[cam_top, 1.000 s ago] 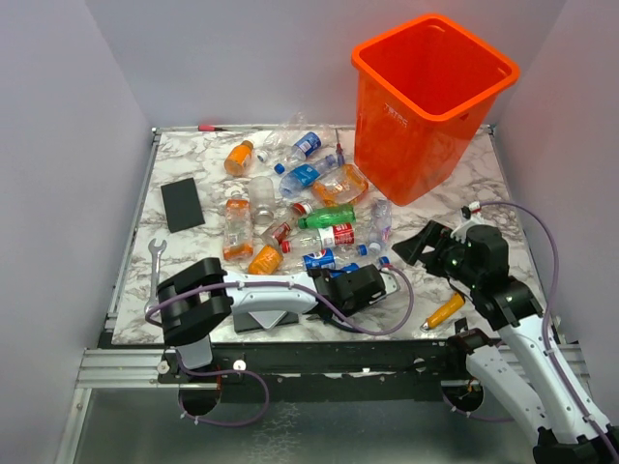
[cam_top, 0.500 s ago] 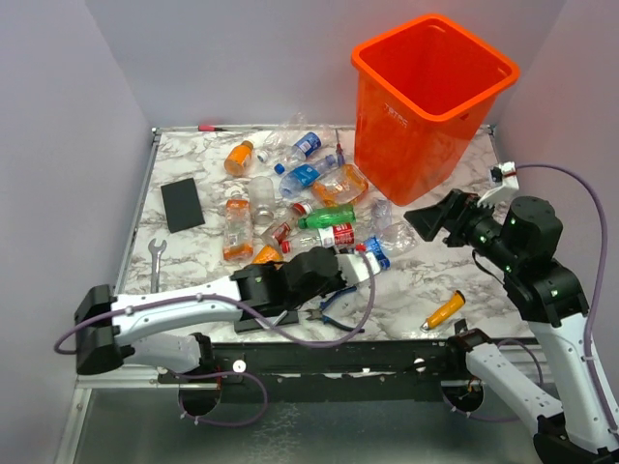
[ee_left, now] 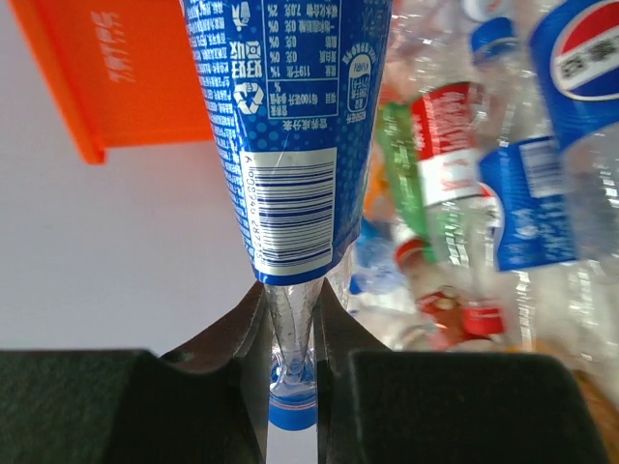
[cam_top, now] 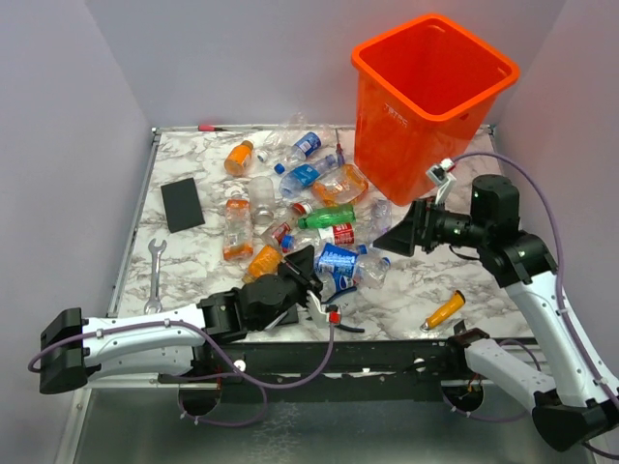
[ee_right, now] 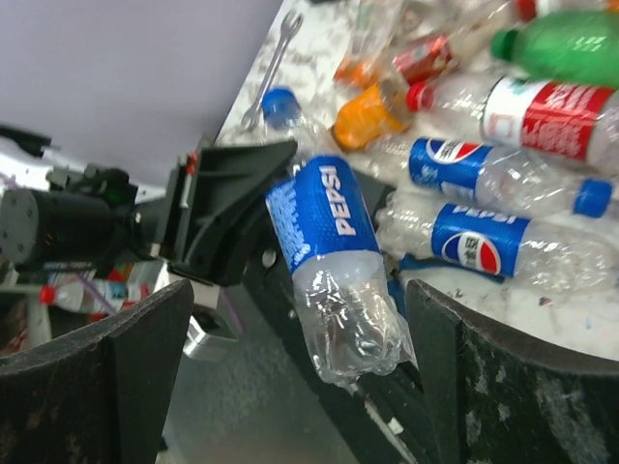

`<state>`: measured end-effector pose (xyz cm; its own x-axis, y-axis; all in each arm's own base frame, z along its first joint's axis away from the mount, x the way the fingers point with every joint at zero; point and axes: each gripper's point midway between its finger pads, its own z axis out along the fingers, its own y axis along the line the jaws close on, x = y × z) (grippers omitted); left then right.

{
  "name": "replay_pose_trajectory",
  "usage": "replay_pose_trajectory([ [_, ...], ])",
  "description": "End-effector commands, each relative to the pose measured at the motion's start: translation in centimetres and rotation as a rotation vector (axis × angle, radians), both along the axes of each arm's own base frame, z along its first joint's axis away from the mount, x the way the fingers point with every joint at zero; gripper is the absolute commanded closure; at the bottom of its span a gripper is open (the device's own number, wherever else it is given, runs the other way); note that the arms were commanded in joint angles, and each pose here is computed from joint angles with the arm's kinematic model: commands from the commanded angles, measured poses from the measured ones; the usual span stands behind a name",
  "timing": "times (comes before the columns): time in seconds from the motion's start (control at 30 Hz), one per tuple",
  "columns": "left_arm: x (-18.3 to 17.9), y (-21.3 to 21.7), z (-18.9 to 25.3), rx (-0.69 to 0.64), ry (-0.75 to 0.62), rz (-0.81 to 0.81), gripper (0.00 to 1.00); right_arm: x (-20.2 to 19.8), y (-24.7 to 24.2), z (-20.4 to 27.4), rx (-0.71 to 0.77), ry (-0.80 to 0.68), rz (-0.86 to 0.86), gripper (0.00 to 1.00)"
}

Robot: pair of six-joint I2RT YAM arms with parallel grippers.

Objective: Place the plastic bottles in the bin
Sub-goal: Pick up the plastic bottle at the center of the board, then place the plastic bottle in the trash bin.

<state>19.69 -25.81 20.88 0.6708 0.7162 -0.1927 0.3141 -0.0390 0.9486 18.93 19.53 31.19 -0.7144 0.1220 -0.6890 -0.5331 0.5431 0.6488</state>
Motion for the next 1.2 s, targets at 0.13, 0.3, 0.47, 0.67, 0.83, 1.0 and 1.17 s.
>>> replay_pose_trajectory([
  [0.13, 0.2, -3.2, 9.9, -0.042, -0.297, -0.103, 1.00, -2.5, 1.6, -2.4, 0.016, 0.061, 0.199, 0.06],
  [0.3, 0.2, -3.9, 9.9, 0.007, -0.317, -0.127, 1.00, -2.9, 2.0, -3.3, 0.000, 0.080, 0.212, 0.06],
  [0.47, 0.2, -4.2, 9.5, 0.046, -0.327, -0.137, 1.00, -3.3, 3.4, -4.8, -0.039, 0.123, 0.241, 0.09],
  [0.67, 0.2, -4.2, 10.4, 0.022, -0.337, -0.132, 1.00, -4.1, 5.9, -7.0, -0.125, 0.155, 0.285, 0.28],
  [0.83, 0.2, -3.5, 10.9, -0.015, -0.320, -0.116, 0.90, -2.8, 5.7, -6.0, -0.123, 0.092, 0.219, 0.52],
  [1.0, 0.1, -2.5, 10.9, -0.125, -0.249, -0.081, 0.01, -1.2, 4.8, -3.5, -0.086, -0.047, 0.092, 0.64],
  [1.17, -0.7, -1.2, 10.6, -0.369, -0.070, -0.059, 0.01, 1.1, 1.7, 0.5, -0.034, -0.256, -0.158, 0.68],
])
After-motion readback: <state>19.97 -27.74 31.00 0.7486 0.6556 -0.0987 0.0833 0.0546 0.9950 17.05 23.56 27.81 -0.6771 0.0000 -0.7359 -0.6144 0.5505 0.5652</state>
